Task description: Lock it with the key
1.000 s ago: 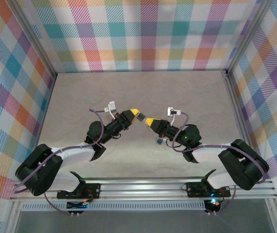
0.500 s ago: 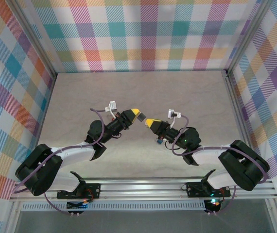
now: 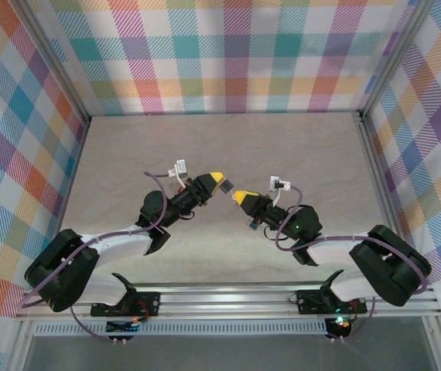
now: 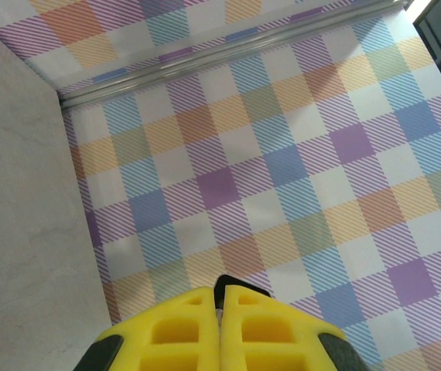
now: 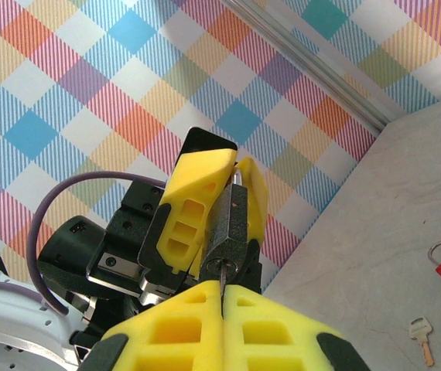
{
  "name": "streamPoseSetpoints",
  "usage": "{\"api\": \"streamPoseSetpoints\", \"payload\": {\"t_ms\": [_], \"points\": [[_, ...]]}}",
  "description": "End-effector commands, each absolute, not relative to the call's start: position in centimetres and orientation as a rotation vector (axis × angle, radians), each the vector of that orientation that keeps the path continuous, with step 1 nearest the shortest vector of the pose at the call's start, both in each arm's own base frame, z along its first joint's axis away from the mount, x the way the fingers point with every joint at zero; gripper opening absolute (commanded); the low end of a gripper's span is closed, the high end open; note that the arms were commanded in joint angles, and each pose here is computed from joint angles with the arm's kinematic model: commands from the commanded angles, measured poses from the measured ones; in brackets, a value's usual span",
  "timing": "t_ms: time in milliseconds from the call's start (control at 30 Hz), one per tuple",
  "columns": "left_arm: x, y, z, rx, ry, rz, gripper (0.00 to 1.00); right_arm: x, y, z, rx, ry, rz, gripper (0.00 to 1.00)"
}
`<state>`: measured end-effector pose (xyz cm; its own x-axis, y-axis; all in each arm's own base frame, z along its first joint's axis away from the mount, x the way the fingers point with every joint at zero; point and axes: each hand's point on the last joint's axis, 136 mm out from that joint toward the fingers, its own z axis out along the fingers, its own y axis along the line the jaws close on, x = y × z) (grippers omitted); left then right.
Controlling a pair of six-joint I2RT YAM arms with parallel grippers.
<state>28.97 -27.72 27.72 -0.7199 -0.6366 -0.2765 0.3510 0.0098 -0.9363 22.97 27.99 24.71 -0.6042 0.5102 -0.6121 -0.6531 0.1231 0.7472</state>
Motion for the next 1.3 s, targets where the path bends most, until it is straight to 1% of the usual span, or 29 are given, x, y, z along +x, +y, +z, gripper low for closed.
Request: {"api": "streamPoseSetpoints", "payload": {"t_ms": [0, 600, 733, 900, 933, 967, 1000, 1033, 1067, 1100, 1267], "points": [[30.8, -21.7, 38.7, -0.427, 1.089, -1.78, 0.0, 19.7, 29.1, 21.3, -0.295, 1.626, 1.673, 0.0], [31.4, -21.7, 39.9, -0.438, 1.056, -1.787, 0.0, 18.9, 28.9, 20.3, -0.305, 1.646, 1.655, 0.0], [31.5, -22.1, 39.8, -0.438, 1.067, -1.801, 0.0, 19.1, 28.6, 20.4, -0.285, 1.637, 1.639, 0.0], [31.3, -22.7, 39.2, -0.422, 1.097, -1.818, 0.0, 20.4, 28.0, 21.3, -0.217, 1.628, 1.634, 0.0], [31.3, -23.0, 39.0, -0.415, 1.106, -1.822, 0.0, 20.4, 28.2, 21.8, -0.237, 1.62, 1.648, 0.06], [31.2, -23.4, 38.8, -0.409, 1.121, -1.827, 0.0, 20.4, 28.4, 22.3, -0.258, 1.605, 1.658, 0.22], [31.2, -23.6, 38.4, -0.409, 1.134, -1.831, 0.0, 20.5, 28.5, 22.8, -0.267, 1.592, 1.664, 0.4], [31.2, -23.8, 38.0, -0.412, 1.145, -1.832, 0.0, 20.5, 28.5, 23.2, -0.278, 1.577, 1.667, 0.49], [31.2, -24.0, 37.6, -0.412, 1.159, -1.834, 0.0, 20.6, 28.5, 23.6, -0.285, 1.562, 1.661, 0.54], [31.1, -24.1, 37.1, -0.414, 1.173, -1.833, 0.0, 20.7, 28.4, 23.9, -0.286, 1.553, 1.651, 0.57], [31.2, -24.4, 34.9, -0.437, 1.233, -1.821, 0.0, 21.1, 27.6, 25.0, -0.289, 1.525, 1.583, 0.63]]}}
